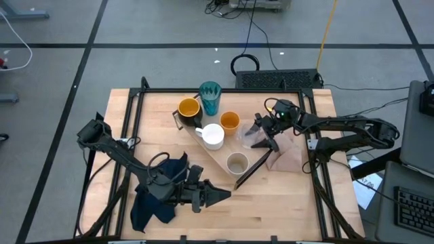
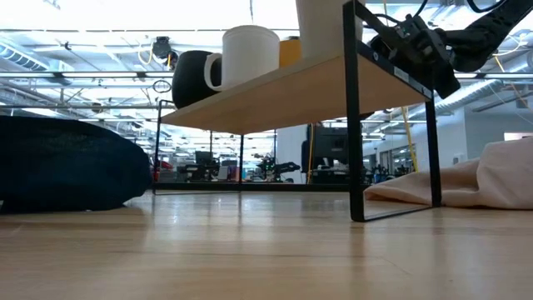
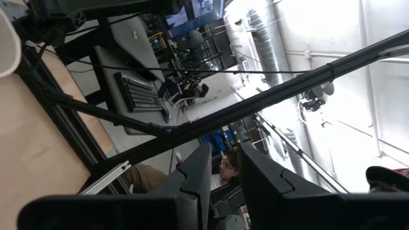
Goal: Stack small to large cups/mugs on shelf
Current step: Put the transparent mug on the shelf
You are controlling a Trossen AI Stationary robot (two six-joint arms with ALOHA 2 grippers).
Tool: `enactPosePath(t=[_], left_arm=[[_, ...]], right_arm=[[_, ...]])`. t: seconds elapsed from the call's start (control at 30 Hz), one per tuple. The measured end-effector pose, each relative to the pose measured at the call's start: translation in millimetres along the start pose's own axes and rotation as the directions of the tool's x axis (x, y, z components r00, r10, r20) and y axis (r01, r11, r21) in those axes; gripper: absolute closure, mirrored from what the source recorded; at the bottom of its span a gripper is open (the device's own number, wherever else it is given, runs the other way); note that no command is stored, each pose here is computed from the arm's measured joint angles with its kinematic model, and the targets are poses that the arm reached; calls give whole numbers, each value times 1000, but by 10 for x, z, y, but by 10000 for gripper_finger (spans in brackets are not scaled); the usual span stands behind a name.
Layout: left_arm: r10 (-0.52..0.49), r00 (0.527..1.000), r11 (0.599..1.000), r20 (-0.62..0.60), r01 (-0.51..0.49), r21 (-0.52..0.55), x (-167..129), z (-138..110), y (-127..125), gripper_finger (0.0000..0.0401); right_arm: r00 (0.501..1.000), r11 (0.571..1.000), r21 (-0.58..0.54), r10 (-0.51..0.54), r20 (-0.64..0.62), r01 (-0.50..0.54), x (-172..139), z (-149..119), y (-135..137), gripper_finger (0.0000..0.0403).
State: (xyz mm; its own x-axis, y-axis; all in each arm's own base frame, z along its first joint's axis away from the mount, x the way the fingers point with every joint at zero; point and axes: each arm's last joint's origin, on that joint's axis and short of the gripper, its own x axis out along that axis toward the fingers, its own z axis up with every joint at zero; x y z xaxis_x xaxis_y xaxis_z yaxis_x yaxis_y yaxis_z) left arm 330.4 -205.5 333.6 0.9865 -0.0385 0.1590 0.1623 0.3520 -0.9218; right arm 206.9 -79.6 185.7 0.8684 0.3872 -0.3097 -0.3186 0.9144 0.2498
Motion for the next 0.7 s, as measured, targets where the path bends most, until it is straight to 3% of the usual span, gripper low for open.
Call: enactPosePath(t=[0.2,0.4,0.7], left_arm=[[1,1000,1000,-2,-1,-1,1,-1,3,325],[1,1000,1000,-2,-1,-1,1,-1,3,325],[1,1000,1000,-1,-1,-1,1,-1,2,325]], right_arm=[[1000,997,-82,15,1,-15,1,-2,6,97],[1000,995,-94,15,3,-15,1,2,6,90],[1000,995,-97,-11,19,13,-2,26,-3,21]])
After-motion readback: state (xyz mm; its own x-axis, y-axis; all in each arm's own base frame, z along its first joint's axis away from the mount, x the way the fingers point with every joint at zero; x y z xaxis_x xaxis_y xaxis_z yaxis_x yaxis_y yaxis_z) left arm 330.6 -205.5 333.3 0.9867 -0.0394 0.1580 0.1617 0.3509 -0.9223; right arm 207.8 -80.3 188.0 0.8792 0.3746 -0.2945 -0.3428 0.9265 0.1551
